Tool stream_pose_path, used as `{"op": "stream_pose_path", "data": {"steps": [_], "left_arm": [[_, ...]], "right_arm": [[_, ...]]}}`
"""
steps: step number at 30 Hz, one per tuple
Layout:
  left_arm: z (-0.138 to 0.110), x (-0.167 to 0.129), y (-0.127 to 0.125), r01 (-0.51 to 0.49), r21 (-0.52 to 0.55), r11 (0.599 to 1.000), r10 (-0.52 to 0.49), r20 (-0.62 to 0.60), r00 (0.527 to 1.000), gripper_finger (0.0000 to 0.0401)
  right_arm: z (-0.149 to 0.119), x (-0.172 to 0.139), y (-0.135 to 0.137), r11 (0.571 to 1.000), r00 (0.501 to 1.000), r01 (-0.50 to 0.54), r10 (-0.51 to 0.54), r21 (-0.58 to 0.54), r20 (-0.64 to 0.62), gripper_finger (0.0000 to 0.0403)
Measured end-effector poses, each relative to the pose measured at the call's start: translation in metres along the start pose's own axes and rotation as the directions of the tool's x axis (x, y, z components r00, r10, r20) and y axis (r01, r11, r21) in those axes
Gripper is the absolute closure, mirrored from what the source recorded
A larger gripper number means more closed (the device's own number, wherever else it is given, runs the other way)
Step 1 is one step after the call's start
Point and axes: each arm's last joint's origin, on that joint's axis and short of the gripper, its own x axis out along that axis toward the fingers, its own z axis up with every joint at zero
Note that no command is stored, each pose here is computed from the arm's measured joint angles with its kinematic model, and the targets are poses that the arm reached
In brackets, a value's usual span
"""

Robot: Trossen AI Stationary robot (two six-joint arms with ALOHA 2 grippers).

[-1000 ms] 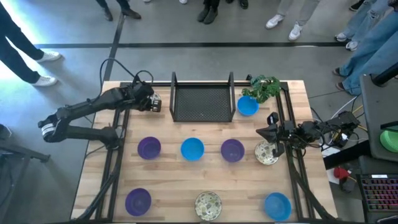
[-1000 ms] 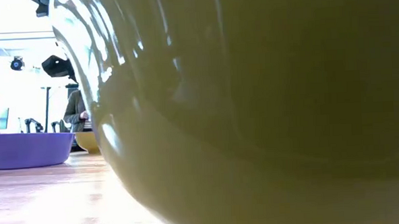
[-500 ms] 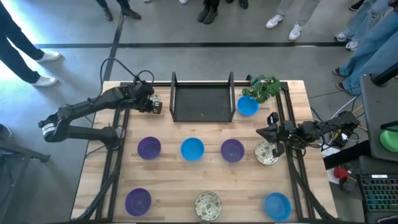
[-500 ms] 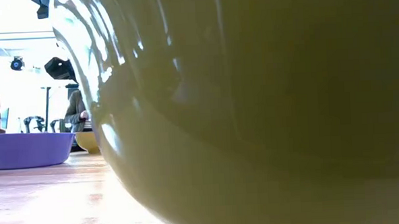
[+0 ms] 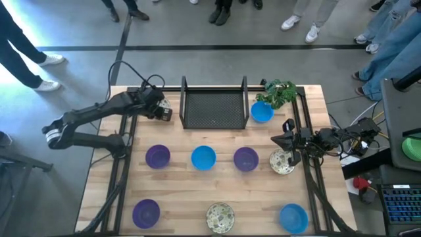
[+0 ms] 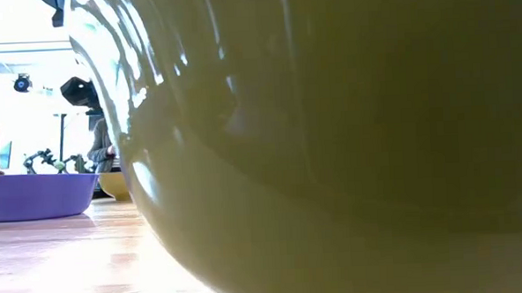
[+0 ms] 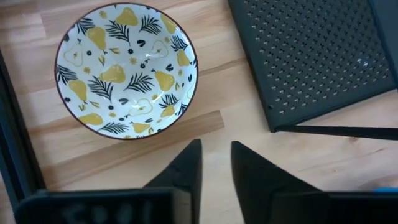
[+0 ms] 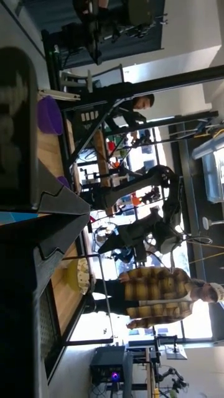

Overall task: Pick & Place Mini bowls
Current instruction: Put the top white bowl on the shelf

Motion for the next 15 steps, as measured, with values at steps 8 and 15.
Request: {"op": "stream_pose_path", "data": {"steps": [8,15], "left_arm": [[0.002,0.012,-0.003,-0.037,0.087,0.996,0.04,-0.034,0.999,0.0251],[0.007,0.03,-0.002,-0.118,0.087,0.989,0.124,-0.067,0.99,0.024]], "right_arm": [[0.0,0.0,0.0,1.0,1.0,0.0,0.0,0.0,0.0,0.0394],[0.0,0.0,0.0,1.0,1.0,0.0,0.0,-0.001,-0.001,0.0394]]}}
